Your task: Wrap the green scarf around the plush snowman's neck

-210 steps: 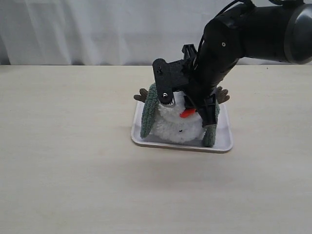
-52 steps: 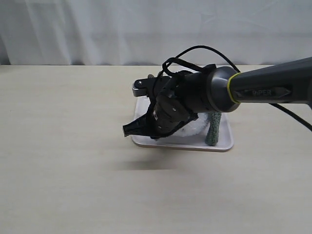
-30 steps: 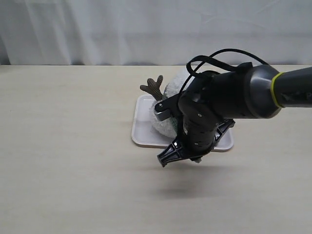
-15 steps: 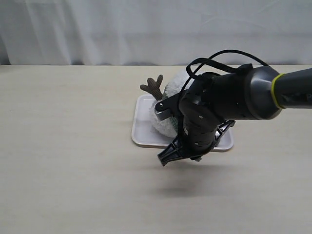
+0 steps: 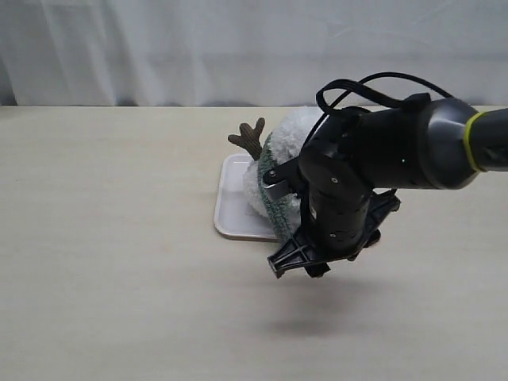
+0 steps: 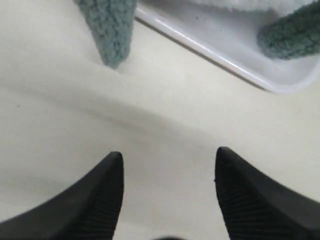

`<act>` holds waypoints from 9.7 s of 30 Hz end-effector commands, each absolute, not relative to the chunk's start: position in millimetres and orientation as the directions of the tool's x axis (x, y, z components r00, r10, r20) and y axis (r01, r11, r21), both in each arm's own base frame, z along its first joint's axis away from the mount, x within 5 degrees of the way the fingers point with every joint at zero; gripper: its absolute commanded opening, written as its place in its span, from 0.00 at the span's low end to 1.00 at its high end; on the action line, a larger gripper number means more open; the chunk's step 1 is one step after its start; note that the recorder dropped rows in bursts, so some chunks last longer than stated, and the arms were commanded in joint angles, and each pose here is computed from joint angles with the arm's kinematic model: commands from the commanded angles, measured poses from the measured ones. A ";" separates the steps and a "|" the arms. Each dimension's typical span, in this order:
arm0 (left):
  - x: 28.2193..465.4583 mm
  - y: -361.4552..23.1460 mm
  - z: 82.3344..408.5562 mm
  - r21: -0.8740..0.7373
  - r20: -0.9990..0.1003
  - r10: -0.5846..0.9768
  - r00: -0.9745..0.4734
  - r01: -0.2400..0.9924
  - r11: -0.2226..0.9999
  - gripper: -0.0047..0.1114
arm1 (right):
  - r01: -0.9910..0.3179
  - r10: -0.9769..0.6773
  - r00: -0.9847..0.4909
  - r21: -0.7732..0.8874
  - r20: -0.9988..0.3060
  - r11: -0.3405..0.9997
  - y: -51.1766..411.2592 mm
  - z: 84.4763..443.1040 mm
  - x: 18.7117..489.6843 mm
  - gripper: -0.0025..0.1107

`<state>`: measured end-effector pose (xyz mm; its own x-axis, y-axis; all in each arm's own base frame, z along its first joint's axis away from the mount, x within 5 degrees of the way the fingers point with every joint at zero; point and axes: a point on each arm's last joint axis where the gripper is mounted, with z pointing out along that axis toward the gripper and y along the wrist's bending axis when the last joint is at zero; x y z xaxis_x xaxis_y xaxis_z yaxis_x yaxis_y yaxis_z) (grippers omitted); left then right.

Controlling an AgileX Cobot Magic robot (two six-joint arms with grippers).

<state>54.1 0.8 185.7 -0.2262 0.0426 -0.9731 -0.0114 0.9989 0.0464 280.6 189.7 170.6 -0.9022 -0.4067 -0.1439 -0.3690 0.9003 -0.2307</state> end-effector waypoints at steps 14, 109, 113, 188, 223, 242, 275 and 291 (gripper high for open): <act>54.3 0.8 185.4 0.038 -0.975 0.034 -0.219 -0.014 0.999 0.04 | -0.144 -0.269 -0.886 -0.326 -0.378 0.934 154.4 201.3 264.9 0.50; 54.3 0.8 185.4 0.036 -0.975 0.032 -0.219 -0.014 0.999 0.04 | -0.338 -0.247 -0.834 0.102 -0.494 0.936 189.8 146.1 274.0 0.57; 54.3 0.8 185.4 0.036 -0.975 0.032 -0.219 -0.014 0.999 0.04 | -0.343 -0.249 -0.837 0.111 -0.488 0.933 193.9 127.5 277.9 0.57; 54.3 0.8 185.4 0.036 -0.975 0.032 -0.219 -0.014 0.999 0.04 | -0.376 -0.265 -0.804 0.111 -0.533 0.920 216.4 128.5 299.9 0.56; 54.3 0.8 185.4 0.036 -0.975 0.032 -0.219 -0.014 0.999 0.04 | -0.393 -0.386 -0.821 -0.074 -0.421 0.917 184.4 164.3 289.7 0.06; 54.3 0.8 185.4 0.038 -0.975 0.034 -0.219 -0.014 0.999 0.04 | -0.399 -0.391 -0.841 -0.060 -0.373 0.915 170.6 129.8 267.2 0.06; 54.3 0.8 185.4 0.036 -0.975 0.032 -0.219 -0.014 0.999 0.04 | -0.436 -0.487 -0.813 -0.220 -0.319 0.872 153.5 158.4 261.6 0.43; 54.3 0.8 185.4 0.038 -0.975 0.034 -0.219 -0.014 0.999 0.04 | -0.195 -0.356 -0.816 -0.362 -0.456 0.911 124.9 167.9 265.9 0.48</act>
